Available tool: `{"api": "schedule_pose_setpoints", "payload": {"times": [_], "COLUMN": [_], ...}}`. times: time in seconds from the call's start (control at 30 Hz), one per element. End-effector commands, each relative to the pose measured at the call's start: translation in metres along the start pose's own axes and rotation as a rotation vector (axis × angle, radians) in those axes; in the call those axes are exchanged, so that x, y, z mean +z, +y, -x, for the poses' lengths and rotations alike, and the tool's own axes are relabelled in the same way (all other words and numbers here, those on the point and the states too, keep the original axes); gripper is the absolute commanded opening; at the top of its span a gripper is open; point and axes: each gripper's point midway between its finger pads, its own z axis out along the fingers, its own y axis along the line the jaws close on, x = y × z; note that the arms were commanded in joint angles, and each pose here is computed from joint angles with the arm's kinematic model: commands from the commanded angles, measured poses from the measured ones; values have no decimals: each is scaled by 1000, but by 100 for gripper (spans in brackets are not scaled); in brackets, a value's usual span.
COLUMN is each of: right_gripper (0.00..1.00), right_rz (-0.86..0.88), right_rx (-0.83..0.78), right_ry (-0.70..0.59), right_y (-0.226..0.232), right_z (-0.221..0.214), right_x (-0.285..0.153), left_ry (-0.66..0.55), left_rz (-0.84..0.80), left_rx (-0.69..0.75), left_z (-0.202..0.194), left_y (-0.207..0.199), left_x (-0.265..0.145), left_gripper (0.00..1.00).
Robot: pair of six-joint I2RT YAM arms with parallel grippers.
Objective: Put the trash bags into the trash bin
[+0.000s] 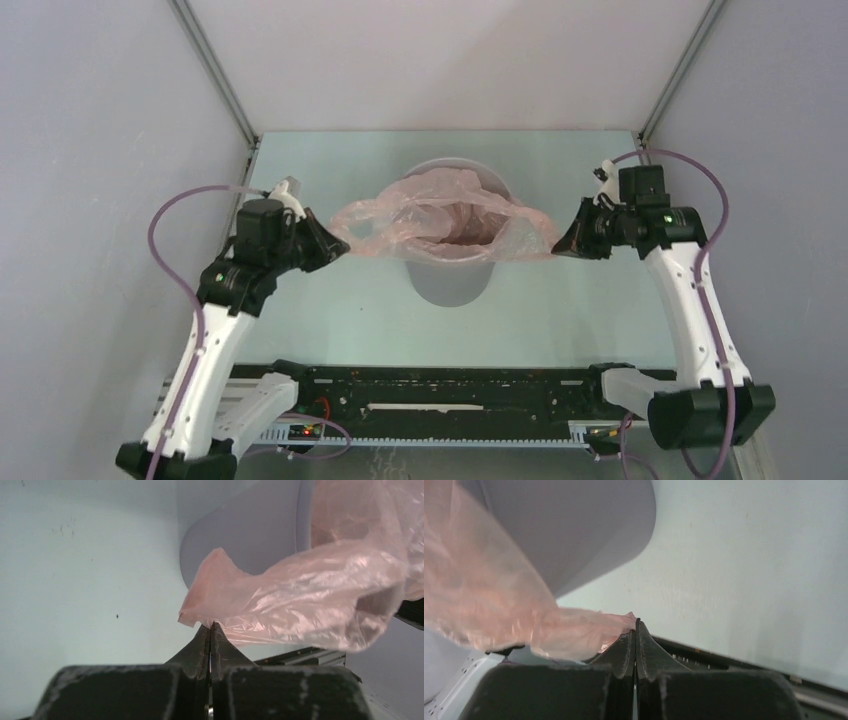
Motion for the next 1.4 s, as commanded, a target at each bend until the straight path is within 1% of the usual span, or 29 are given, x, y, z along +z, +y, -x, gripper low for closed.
{"api": "schedule_pose_setpoints", "payload": {"times": [0.0, 0.1, 0.13, 0.17, 0.2, 0.23, 0.3, 0.33, 0.4, 0.5, 0.57, 0.67, 0.77, 0.8, 0.9, 0.97, 1.07, 1.13, 1.2, 1.23, 1.3, 1.37], "right_gripper": [0, 0, 2, 5, 10, 16, 29, 35, 46, 57, 61, 68, 76, 78, 80, 80, 77, 74, 73, 72, 71, 65], "right_rz": [52, 51, 52, 53, 55, 53, 40, 29, 25, 17, 19, 17, 36, 49, 67, 68, 60, 45, 16, 4, 2, -37], "right_rx": [-45, -48, -51, -58, -72, -88, -117, -129, -154, -185, -218, -294, -423, -491, -626, -688, -782, -852, -914, -937, -957, -948], "right_ry": [-105, -75, -67, -64, -68, -76, -104, -120, -149, -176, -206, -282, -364, -393, -441, -462, -464, -451, -438, -426, -414, -409], "right_y": [7, 4, 4, 5, 7, 8, 10, 11, 16, 23, 29, 39, 55, 62, 80, 91, 103, 109, 112, 113, 118, 118], "right_z": [53, 59, 58, 56, 54, 52, 49, 48, 47, 43, 41, 41, 44, 47, 55, 63, 73, 74, 74, 75, 75, 80], "right_x": [30, 43, 43, 42, 39, 35, 23, 16, 0, -18, -30, -49, -62, -64, -62, -58, -49, -41, -32, -26, -17, -10], "left_ry": [-79, -35, -25, -15, -11, -12, -26, -36, -48, -79, -112, -178, -264, -296, -381, -425, -434, -388, -329, -285, -249, -233], "left_rz": [-21, -38, -37, -34, -30, -25, -29, -28, -42, -74, -109, -101, -78, -79, -123, -146, -280, -392, -413, -413, -360, -318], "left_rx": [9, 24, 27, 35, 41, 46, 64, 68, 82, 102, 132, 195, 230, 240, 281, 302, 410, 504, 593, 647, 757, 860], "left_z": [36, 43, 43, 43, 43, 43, 44, 45, 46, 48, 49, 51, 57, 60, 74, 83, 84, 75, 66, 57, 48, 41], "left_y": [-8, -16, -16, -16, -16, -15, -16, -17, -23, -32, -38, -34, -30, -31, -43, -49, -71, -89, -94, -94, -88, -81], "left_x": [41, 58, 61, 63, 62, 60, 51, 45, 31, 7, -6, -26, -46, -52, -65, -66, -55, -45, -34, -30, -21, -14], "left_gripper": [0, 2, 4, 7, 11, 18, 37, 43, 52, 69, 78, 85, 91, 94, 99, 100, 97, 96, 95, 95, 96, 97]}}
